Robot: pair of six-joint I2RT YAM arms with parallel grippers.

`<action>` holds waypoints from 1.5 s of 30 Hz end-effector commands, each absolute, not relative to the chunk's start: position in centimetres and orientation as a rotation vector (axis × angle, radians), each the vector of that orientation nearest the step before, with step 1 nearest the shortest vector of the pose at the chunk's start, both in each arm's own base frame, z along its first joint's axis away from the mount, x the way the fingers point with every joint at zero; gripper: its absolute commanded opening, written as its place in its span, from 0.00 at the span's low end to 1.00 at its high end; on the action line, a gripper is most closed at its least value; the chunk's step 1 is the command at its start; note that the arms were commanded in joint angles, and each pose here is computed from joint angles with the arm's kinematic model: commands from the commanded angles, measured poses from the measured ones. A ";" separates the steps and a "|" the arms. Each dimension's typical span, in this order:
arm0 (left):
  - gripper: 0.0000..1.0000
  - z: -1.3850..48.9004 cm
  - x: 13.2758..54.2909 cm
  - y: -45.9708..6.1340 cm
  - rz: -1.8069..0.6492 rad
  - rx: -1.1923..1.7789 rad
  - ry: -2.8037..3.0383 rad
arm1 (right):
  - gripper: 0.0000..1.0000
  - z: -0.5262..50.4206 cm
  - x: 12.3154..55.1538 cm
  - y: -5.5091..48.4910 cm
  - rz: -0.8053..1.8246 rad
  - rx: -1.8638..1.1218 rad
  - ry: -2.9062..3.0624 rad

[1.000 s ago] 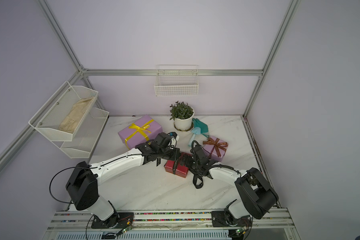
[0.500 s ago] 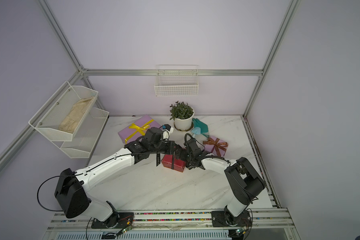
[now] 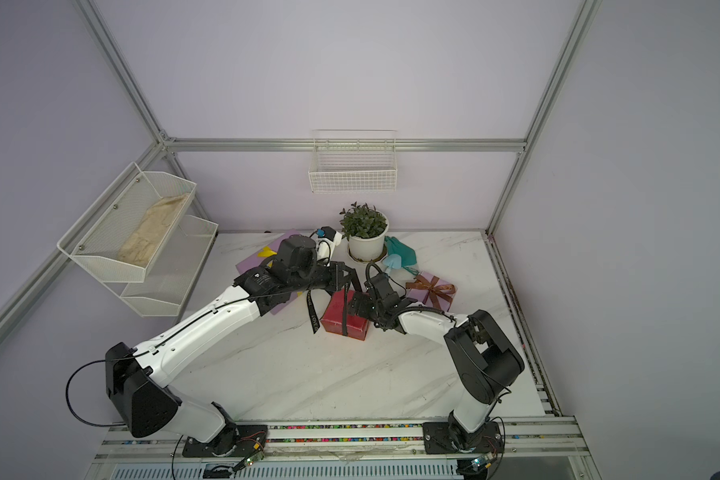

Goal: Untie the ribbon bows on the gift boxes
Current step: Pull the ribbon from the gift box.

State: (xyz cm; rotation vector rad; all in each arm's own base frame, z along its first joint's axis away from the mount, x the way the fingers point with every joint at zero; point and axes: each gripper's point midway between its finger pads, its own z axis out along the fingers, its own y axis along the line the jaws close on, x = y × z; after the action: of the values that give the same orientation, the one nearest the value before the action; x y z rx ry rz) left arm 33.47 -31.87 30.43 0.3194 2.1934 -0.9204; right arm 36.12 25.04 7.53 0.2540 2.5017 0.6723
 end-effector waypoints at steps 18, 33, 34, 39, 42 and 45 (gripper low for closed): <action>0.00 37.2 34.4 -30.4 -0.934 0.315 1.981 | 0.97 3.0 31.7 21.8 0.462 0.208 2.654; 0.00 35.0 36.2 -30.3 -0.887 0.318 1.999 | 0.97 14.7 31.6 22.3 0.529 -0.202 2.374; 0.00 35.0 36.2 -30.3 -0.889 0.318 1.998 | 0.97 16.0 31.8 22.2 0.519 -0.241 2.323; 0.00 34.8 36.0 -30.5 -0.907 0.326 2.006 | 0.97 21.4 32.7 23.4 0.522 -0.447 2.043; 0.00 33.8 36.0 -30.5 -0.901 0.324 2.027 | 0.97 23.9 32.5 24.8 0.562 -0.575 1.895; 0.00 33.4 36.0 -30.0 -0.871 0.321 2.034 | 0.97 25.1 31.6 26.1 0.606 -0.698 1.789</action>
State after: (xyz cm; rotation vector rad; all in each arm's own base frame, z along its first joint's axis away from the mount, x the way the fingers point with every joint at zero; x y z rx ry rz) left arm 35.58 -30.41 33.01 0.3101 2.0803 -0.8932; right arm 32.32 24.54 22.93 -0.5148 1.9706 0.5901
